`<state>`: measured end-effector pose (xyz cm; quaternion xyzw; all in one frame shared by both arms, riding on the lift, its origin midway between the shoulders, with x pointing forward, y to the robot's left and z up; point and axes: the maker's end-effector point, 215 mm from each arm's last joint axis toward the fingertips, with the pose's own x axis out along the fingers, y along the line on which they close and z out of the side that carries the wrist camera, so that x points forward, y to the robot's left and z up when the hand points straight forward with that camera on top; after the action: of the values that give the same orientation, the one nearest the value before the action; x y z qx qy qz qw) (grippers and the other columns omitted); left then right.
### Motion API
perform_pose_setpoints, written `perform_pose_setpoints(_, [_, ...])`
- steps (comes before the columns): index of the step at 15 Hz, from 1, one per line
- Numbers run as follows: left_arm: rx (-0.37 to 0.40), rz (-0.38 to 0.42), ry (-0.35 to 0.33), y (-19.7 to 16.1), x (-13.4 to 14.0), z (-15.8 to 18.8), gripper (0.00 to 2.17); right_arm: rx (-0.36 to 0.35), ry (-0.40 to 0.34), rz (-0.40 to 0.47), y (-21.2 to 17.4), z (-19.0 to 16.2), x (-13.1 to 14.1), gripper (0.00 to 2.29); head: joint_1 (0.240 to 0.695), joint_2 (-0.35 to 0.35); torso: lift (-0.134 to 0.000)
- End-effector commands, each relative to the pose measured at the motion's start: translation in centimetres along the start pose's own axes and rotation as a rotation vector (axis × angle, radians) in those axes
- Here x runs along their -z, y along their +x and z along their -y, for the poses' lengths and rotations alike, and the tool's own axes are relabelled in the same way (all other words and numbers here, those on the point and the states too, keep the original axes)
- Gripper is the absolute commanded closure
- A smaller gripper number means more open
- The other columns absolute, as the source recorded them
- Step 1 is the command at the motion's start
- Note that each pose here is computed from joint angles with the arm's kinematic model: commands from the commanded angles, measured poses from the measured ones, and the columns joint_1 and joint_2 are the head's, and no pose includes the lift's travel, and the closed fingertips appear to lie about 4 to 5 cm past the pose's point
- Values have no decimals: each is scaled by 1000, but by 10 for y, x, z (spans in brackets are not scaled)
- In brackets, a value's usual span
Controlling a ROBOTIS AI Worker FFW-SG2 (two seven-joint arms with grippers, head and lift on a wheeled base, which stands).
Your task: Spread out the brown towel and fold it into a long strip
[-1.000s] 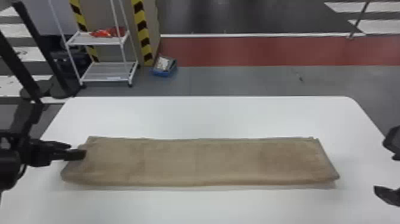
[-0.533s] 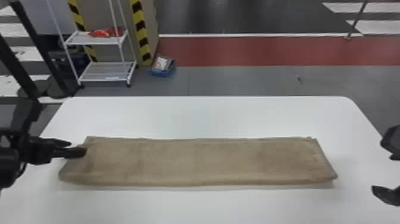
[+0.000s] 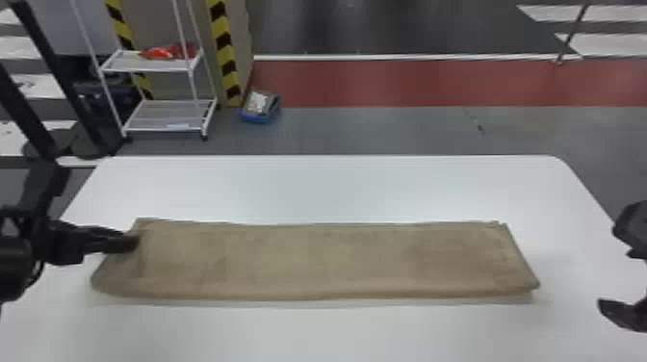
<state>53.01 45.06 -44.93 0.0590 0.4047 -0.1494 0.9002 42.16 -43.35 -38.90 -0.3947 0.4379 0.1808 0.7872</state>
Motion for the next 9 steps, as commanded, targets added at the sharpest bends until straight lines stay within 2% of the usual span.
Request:
perform_pose_setpoints(1, [2, 15, -1, -3, -4, 1, 728, -2, -1, 0, 0, -1, 0, 127, 695, 20, -123])
perform_pose_setpoints(9, [3, 41, 17, -13, -3, 8, 724, 2, 3, -2, 0, 1, 1, 127, 695, 16, -123])
